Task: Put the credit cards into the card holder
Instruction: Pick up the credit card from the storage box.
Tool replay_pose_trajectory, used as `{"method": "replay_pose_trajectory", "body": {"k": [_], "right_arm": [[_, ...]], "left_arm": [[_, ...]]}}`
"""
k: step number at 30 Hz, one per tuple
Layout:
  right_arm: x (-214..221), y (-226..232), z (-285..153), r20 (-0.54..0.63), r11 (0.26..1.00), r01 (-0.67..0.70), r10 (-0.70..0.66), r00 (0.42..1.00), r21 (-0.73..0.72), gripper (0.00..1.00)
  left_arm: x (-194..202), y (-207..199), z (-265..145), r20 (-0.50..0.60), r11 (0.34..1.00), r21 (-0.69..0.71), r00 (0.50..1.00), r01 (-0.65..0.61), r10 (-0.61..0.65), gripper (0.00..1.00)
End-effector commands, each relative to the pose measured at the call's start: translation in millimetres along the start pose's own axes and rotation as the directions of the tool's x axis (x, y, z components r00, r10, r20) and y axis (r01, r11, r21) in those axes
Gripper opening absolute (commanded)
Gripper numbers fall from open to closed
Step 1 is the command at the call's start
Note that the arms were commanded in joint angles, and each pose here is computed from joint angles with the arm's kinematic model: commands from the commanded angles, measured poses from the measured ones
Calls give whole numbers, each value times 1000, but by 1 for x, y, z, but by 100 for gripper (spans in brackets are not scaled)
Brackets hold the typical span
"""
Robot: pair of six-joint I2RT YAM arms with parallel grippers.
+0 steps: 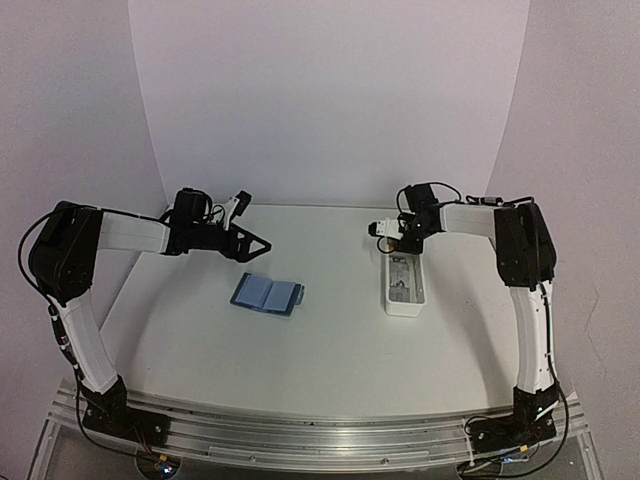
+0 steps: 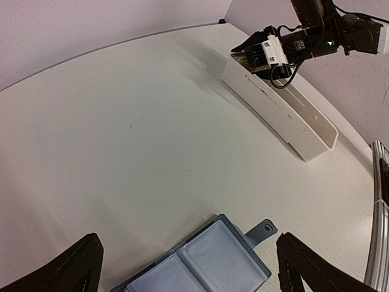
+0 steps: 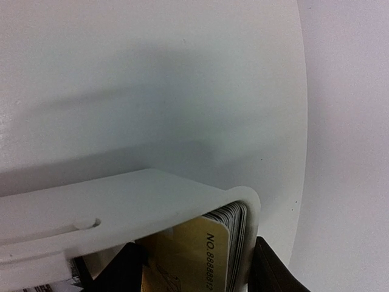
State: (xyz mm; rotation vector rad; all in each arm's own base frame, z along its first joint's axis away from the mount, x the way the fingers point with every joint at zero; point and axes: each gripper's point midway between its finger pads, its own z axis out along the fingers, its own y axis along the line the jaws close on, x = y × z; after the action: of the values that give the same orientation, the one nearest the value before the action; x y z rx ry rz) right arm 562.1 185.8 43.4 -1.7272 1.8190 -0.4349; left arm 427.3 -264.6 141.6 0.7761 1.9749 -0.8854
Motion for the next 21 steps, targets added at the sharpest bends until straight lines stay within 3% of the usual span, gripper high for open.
{"method": "replay_pose_trajectory", "body": {"k": [1, 7, 11, 21], "right_arm": [[-5, -1, -20, 25, 997, -45, 46, 999, -56, 54], [-5, -4, -21, 22, 998, -46, 47, 999, -53, 56], [-5, -12, -22, 26, 997, -69, 70, 997, -35, 51], [-3, -19, -25, 15, 997, -72, 72, 997, -15, 50]], "left_arm": [[-3, -2, -2, 12, 1000, 11, 1000, -17, 16, 99], [-4, -2, -2, 17, 1000, 13, 1000, -19, 19, 100], [-3, -2, -3, 14, 1000, 12, 1000, -17, 16, 99], [-4, -2, -3, 18, 1000, 12, 1000, -16, 16, 99]]}}
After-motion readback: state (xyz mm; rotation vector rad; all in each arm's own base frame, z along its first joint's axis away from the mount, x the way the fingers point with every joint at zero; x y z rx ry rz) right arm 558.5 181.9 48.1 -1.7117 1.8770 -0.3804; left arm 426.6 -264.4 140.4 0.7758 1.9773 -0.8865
